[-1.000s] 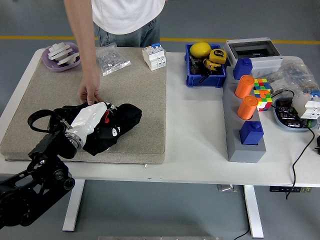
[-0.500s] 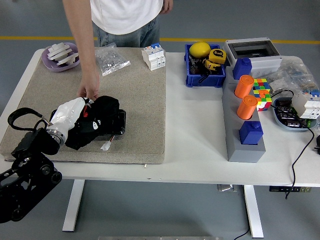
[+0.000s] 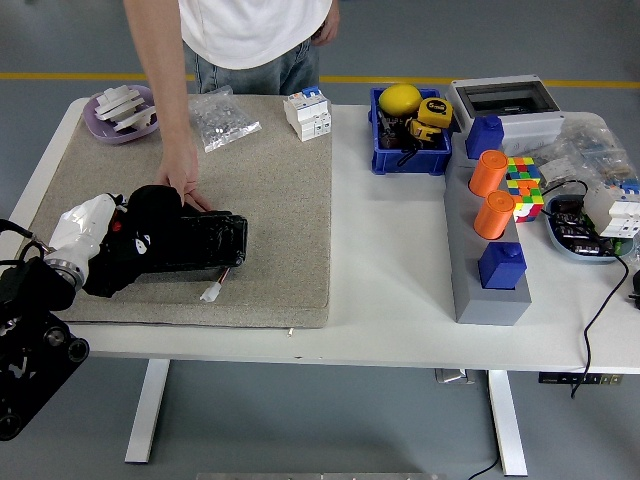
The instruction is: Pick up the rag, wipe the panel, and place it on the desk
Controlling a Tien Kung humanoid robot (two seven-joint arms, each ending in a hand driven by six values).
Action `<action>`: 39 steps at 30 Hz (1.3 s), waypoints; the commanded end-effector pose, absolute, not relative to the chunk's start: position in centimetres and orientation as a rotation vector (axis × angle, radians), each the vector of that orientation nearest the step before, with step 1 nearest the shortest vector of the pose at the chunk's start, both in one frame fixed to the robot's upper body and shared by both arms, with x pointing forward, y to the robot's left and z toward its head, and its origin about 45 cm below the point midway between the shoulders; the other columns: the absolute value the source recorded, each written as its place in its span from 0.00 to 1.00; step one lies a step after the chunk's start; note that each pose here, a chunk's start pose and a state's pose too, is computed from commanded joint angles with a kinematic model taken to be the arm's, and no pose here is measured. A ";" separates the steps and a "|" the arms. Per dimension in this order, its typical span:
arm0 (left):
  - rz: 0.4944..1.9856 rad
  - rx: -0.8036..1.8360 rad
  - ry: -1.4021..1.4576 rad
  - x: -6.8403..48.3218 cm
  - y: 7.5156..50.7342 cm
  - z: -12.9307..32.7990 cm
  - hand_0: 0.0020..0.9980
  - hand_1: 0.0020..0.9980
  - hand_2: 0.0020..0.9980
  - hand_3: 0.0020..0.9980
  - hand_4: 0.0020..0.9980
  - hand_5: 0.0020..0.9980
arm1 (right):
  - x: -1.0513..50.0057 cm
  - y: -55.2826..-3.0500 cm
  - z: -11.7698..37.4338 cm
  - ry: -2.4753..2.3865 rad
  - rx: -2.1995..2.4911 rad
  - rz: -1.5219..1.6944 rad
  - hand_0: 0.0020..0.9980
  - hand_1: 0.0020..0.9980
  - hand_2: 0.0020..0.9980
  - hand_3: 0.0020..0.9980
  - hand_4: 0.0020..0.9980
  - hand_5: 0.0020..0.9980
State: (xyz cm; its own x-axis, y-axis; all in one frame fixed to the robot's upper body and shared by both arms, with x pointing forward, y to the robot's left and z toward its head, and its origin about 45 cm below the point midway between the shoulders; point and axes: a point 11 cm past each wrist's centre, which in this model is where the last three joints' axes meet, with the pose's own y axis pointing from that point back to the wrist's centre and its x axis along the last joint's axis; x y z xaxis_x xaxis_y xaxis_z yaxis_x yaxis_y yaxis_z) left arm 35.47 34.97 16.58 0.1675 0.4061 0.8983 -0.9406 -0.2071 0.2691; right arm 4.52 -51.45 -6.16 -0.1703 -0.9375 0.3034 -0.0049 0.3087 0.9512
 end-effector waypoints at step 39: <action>1.410 1.190 -0.619 35.7 34.9 17.4 0.19 0.12 0.55 0.53 0.26 0.00 | 4.5 -51.4 -6.2 -1.487 0.913 -1.076 0.74 0.62 0.67 0.62 1.00 0.62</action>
State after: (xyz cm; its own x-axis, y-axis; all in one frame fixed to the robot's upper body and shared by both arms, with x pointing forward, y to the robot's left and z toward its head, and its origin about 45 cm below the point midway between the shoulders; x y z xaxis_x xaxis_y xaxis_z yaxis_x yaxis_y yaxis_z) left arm 35.69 34.88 17.39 0.1445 0.4084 0.9013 -0.9399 -0.2280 0.2540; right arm 4.51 -51.38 -6.20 -0.1714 -0.9376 0.3025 -0.0061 0.3080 0.9514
